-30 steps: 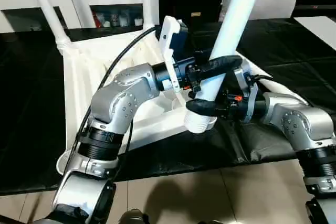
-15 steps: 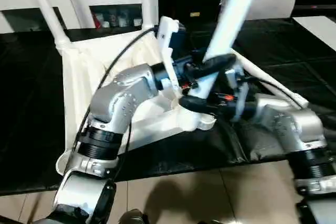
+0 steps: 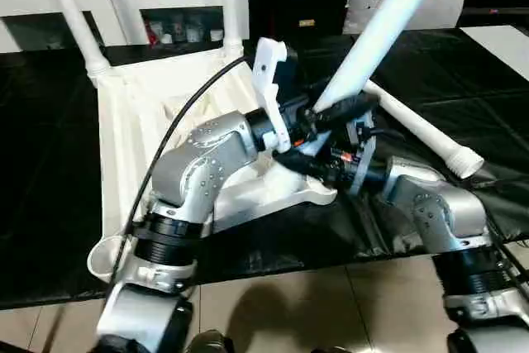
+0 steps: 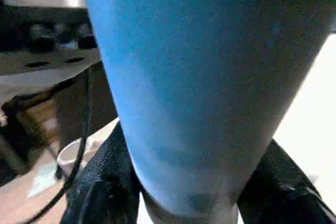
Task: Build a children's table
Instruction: Pick table leg
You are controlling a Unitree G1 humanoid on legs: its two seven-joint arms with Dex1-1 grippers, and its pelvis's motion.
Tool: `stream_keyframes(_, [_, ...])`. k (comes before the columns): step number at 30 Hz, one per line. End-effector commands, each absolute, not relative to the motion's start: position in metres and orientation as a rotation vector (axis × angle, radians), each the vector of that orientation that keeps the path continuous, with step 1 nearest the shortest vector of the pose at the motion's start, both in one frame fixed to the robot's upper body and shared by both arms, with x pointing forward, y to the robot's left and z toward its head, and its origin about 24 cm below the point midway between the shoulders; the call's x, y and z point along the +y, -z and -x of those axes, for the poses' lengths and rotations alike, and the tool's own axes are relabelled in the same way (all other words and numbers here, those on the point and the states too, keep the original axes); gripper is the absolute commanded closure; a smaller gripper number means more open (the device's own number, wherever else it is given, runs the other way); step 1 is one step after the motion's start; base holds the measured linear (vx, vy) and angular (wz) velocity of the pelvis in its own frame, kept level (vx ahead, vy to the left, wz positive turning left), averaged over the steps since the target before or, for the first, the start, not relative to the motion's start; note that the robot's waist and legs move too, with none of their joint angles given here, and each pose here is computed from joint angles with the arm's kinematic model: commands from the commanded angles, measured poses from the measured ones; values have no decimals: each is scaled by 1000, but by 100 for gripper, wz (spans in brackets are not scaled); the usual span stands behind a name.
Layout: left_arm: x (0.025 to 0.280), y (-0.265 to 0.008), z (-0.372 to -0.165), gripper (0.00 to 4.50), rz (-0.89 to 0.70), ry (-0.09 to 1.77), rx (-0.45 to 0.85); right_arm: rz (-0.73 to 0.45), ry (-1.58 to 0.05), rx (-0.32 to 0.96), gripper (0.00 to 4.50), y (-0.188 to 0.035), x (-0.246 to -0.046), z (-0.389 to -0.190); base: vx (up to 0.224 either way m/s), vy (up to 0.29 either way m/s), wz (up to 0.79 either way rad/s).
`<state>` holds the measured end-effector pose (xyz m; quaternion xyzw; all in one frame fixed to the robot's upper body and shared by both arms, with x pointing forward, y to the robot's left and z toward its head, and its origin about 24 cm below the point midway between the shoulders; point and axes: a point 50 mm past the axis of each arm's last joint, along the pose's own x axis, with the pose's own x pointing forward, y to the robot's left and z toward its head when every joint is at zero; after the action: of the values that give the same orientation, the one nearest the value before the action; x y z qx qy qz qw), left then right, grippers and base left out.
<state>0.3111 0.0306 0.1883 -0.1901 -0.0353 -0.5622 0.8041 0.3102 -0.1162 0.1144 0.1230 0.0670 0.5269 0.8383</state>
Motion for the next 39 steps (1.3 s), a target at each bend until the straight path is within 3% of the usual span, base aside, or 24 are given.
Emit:
stream_keyframes(1, [19,-198,-295,121,454,1331,-112,-270,-991,168,259,-110,-130,-315,0,0,0])
stream_keyframes(4, [24,-192,-296,121,468,1296,-89,-285,-1011,174,259,-108,-127,-310,0,0,0])
stream_keyframes(6, [25,-191,-297,82,475,1288,-85,-284,-1016,166,259,-108,-126,-310,0,0,0])
stream_keyframes(8, [24,-190,-296,82,477,1288,-81,-281,-1020,160,259,-108,-125,-310,0,0,0])
stream_keyframes(11, [21,-188,-293,38,428,1309,-58,-249,-1023,160,259,-107,-123,-310,0,0,0])
stream_keyframes(14, [21,-188,-292,38,425,1313,-58,-242,-1014,161,259,-106,-122,-311,0,0,0])
stream_keyframes(17, [23,-193,-292,0,458,1305,-100,-235,-991,160,259,-106,-123,-313,0,0,0])
stream_keyframes(20, [27,-197,-294,0,506,1281,-137,-225,-984,162,259,-105,-124,-313,0,0,0])
stream_keyframes(25, [44,-204,-313,0,585,1083,-195,-217,-934,147,260,-106,-128,-318,0,0,0])
stream_keyframes(32, [54,-199,-328,0,610,925,-161,-203,-929,144,261,-105,-128,-319,0,0,0])
stream_keyframes(36, [46,-185,-334,0,340,852,-61,-172,-933,156,261,-103,-124,-319,0,0,0])
stream_keyframes(39, [39,-185,-332,0,310,872,-61,-169,-931,160,261,-102,-123,-320,0,0,0])
